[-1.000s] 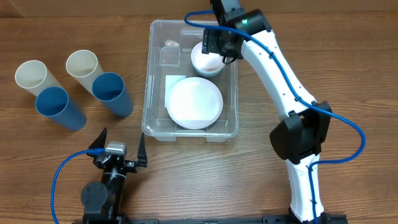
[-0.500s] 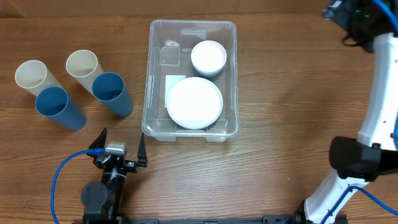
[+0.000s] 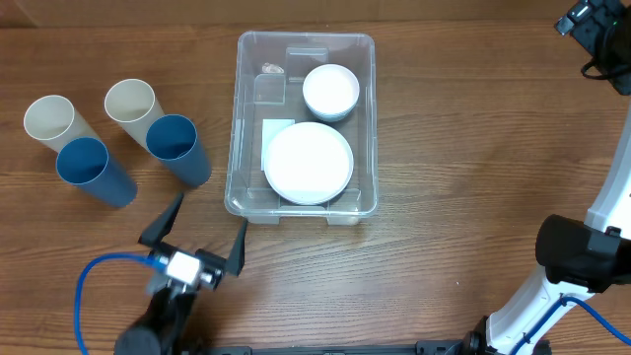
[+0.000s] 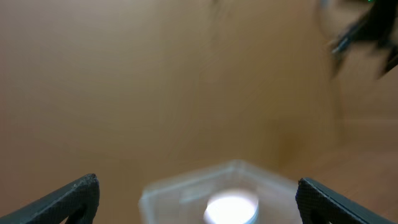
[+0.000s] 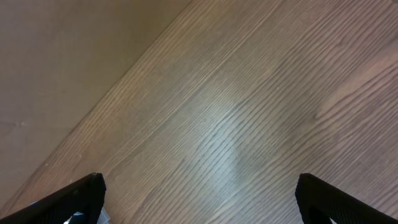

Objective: Pack container
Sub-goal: 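Release the pink bowl and raise the right gripper away, then move the left gripper to the blue cup and grasp it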

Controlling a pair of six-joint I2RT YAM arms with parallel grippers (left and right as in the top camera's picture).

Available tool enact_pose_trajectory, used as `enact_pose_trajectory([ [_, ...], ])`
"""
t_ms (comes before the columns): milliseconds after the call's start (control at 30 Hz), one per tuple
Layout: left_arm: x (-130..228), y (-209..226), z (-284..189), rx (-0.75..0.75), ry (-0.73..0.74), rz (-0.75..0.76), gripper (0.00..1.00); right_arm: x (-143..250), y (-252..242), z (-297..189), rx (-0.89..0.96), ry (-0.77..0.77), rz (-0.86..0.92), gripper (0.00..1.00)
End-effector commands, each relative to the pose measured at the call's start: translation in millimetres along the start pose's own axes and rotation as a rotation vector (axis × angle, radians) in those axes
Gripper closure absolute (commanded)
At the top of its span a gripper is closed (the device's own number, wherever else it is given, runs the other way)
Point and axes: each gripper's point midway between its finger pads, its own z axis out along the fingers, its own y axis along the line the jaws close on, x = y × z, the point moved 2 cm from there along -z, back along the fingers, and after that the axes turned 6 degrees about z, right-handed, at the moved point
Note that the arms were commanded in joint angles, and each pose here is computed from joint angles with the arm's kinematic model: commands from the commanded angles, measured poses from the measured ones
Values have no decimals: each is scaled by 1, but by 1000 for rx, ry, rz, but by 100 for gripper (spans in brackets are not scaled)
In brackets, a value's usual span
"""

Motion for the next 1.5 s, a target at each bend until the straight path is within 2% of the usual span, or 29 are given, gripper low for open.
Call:
enact_pose_trajectory([
  [0,-38,-22,-1,177,-48,-144,0,-2,1,-4,-3,-14,4,0],
  [67,-43,-20,0,167,61,-187,0,-2,1,-4,-3,-14,4,0],
  [133,-57,-8,1,96,146,-215,0,-2,1,-4,-3,-14,4,0],
  [233,-102,12,15,37,229,-220,0,-2,1,-4,-3,-14,4,0],
  [300,-125,25,39,60,358,-205,0,-2,1,-4,-3,-14,4,0],
  [367,-123,39,54,67,534,-150,0,-2,1,-4,-3,-14,4,0],
  [433,-111,61,69,16,756,-169,0,-2,1,-4,-3,-14,4,0],
  [567,-92,68,95,91,1011,-303,0,-2,1,-4,-3,-14,4,0],
  [700,-49,65,121,175,1131,-415,0,-2,1,-4,-3,-14,4,0],
  [800,-15,67,130,184,1214,-461,0,-2,1,-4,-3,-14,4,0],
  [867,6,74,130,127,1284,-473,0,-2,1,-4,-3,-14,4,0],
  [967,41,95,120,-102,1434,-503,0,-2,1,-4,-3,-14,4,0],
  [1000,52,98,116,-132,1478,-507,0,-2,1,-4,-3,-14,4,0],
  [1233,120,94,111,-128,1671,-536,1,-2,1,-4,-3,-14,4,0],
  [1367,155,90,104,-102,1766,-534,8,-2,1,-4,-3,-14,4,0],
  [1400,162,89,102,-98,1786,-540,12,-2,1,-4,-3,-14,4,0],
  [1467,170,87,101,-94,1808,-546,28,-2,1,-4,-3,-14,4,0],
])
